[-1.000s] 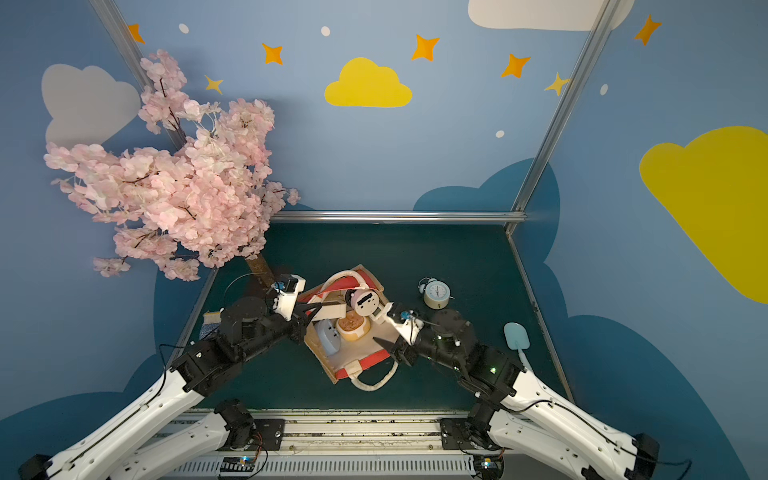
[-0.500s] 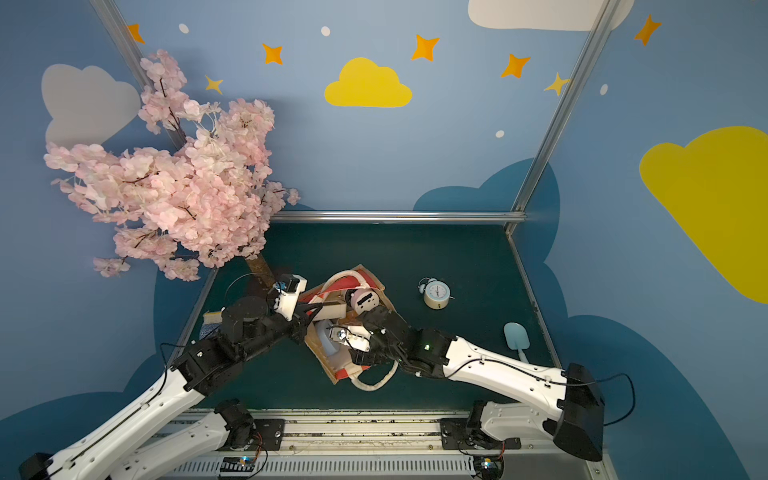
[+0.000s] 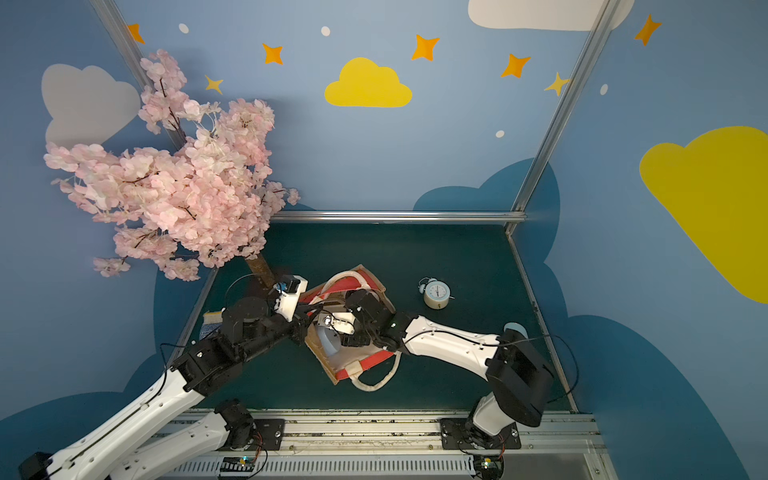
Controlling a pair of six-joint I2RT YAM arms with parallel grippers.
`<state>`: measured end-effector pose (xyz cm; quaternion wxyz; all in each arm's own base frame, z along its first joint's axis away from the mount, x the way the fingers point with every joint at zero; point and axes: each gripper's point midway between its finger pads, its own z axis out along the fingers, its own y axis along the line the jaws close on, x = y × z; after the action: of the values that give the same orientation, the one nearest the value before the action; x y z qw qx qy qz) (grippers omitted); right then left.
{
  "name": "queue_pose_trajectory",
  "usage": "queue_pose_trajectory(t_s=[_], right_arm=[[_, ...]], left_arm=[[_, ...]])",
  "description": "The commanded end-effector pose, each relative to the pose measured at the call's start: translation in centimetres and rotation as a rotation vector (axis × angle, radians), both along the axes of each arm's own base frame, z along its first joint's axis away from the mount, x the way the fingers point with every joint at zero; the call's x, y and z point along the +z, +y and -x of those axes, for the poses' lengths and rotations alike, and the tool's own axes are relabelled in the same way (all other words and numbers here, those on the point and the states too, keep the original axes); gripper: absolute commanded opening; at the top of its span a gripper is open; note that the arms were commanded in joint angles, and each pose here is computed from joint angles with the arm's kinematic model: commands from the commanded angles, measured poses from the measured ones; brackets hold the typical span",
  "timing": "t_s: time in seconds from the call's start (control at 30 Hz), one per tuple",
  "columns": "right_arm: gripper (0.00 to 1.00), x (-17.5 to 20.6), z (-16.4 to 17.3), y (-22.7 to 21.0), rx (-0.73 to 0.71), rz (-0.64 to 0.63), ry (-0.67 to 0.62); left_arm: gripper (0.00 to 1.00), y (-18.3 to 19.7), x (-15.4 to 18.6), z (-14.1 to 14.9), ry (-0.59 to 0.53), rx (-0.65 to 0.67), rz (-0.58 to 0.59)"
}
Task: Take the alarm clock out of the canvas bag
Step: Pick up the alarm from the canvas bag.
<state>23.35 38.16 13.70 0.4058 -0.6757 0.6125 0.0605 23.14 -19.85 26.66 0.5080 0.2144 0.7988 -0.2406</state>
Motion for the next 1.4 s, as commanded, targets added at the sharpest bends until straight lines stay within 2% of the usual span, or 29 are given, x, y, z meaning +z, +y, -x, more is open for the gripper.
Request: queue_pose_trajectory(t_s=[0.0,0.33,0.47,0.73,0.9,1.0,1.23,1.37], right_arm=[[0.76,1.7,-2.4,2.5,-0.002,-0.069,-0.122],[0.75,-0.1,-7.5,5.9,-0.037,-0.042,-0.218],[0.73,-1.6,-7.0,6.4,0.038,0.001,-0.192],[0.71,-3.6,-7.1,6.8,0.052,0.045,-0.186],[0.55,-4.5,-8.8,6.9,0.002,0.076,-0.208],[0.41,-5.0,-9.3,7.2,-0.008,0.104,-0.203],[0.27,-2.8,-8.1,5.8,-0.009,0.053,-0.218],[0.19,-0.6,-6.8,4.4,-0.026,-0.017,-0.206]], left_arm=[[0.05,-0.4,1.3,1.0,-0.034,-0.045,0.043],[0.05,-0.3,1.0,2.4,-0.029,-0.103,0.046],[0.05,-0.5,1.2,2.2,-0.026,-0.105,0.041],[0.05,-0.2,1.2,1.8,-0.032,-0.083,0.049],[0.05,-0.1,1.4,1.9,-0.031,-0.083,0.052],[0.05,0.2,1.6,1.9,-0.040,-0.073,0.053],[0.05,1.1,1.6,1.7,-0.048,-0.033,0.046],[0.05,1.3,1.5,1.3,-0.050,-0.013,0.046]])
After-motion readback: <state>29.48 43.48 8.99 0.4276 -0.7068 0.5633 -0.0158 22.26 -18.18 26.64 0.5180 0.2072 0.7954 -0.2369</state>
